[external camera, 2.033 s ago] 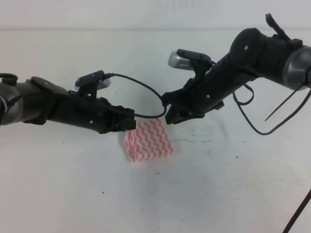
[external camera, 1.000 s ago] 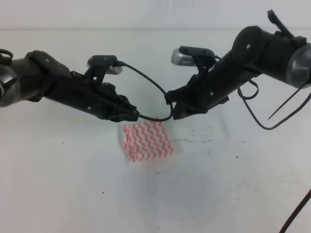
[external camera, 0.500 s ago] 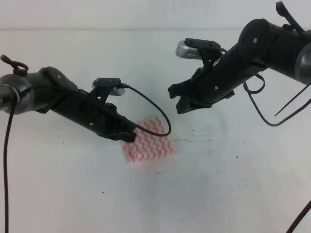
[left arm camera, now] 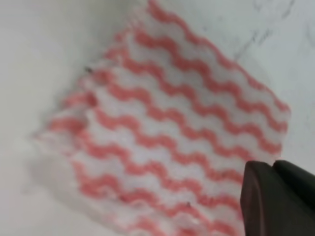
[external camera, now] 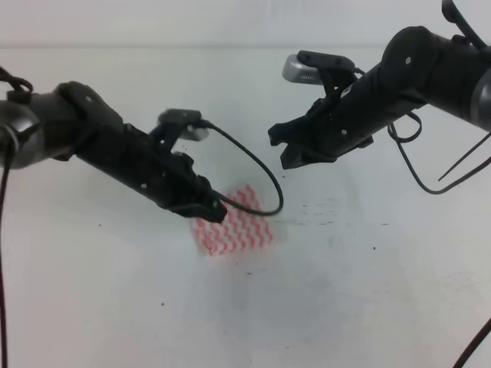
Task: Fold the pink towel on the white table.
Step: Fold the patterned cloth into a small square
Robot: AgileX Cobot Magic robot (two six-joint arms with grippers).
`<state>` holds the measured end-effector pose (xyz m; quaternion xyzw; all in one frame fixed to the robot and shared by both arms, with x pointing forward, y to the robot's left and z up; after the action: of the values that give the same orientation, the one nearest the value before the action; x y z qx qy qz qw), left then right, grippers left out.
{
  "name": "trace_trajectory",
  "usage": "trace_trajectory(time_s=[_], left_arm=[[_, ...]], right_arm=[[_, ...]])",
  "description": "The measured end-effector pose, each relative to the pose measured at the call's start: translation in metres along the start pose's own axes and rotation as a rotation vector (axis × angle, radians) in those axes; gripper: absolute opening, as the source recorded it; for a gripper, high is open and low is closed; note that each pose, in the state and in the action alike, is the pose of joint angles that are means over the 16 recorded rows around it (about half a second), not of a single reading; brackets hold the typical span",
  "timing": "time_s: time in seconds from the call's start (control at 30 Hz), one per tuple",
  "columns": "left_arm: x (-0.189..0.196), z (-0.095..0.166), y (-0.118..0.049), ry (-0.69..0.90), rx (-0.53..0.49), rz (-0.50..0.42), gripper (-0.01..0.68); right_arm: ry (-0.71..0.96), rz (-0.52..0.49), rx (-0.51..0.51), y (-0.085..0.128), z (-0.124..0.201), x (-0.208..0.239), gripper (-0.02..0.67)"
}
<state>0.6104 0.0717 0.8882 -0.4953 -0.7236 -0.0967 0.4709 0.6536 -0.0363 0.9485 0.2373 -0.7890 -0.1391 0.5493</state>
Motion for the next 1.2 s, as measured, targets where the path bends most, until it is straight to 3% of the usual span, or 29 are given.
trace_trajectory(time_s=[0.2,0.47,1.2], left_arm=[[-0.015,0.012,-0.010,0.071,-0.018,0.031,0.000],[-0.030,0.023,-0.008,0.134,-0.028,0.021,0.000],[-0.016,0.019,-0.015,0.161,-0.065,0.030,0.000]], right_arm=[[-0.014,0.000,-0.005,-0.001,-0.003,0.001,-0.002],[-0.012,-0.001,-0.007,-0.001,-0.003,0.001,-0.002],[-0.012,-0.001,-0.007,-0.001,-0.003,0.002,-0.002]])
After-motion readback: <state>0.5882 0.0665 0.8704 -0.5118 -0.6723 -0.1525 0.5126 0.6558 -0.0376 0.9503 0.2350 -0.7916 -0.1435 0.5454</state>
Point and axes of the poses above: a point on each arm's last joint axis where the gripper is mounted, x pointing back along that axis away from the gripper, y along the wrist's bending axis when the last joint is at zero, z = x × y, the point moved 10 cm from there along -x, pointing out along that axis toward the gripper, and after that the axes turned 9 degrees about -x, right-handed, at the moved point
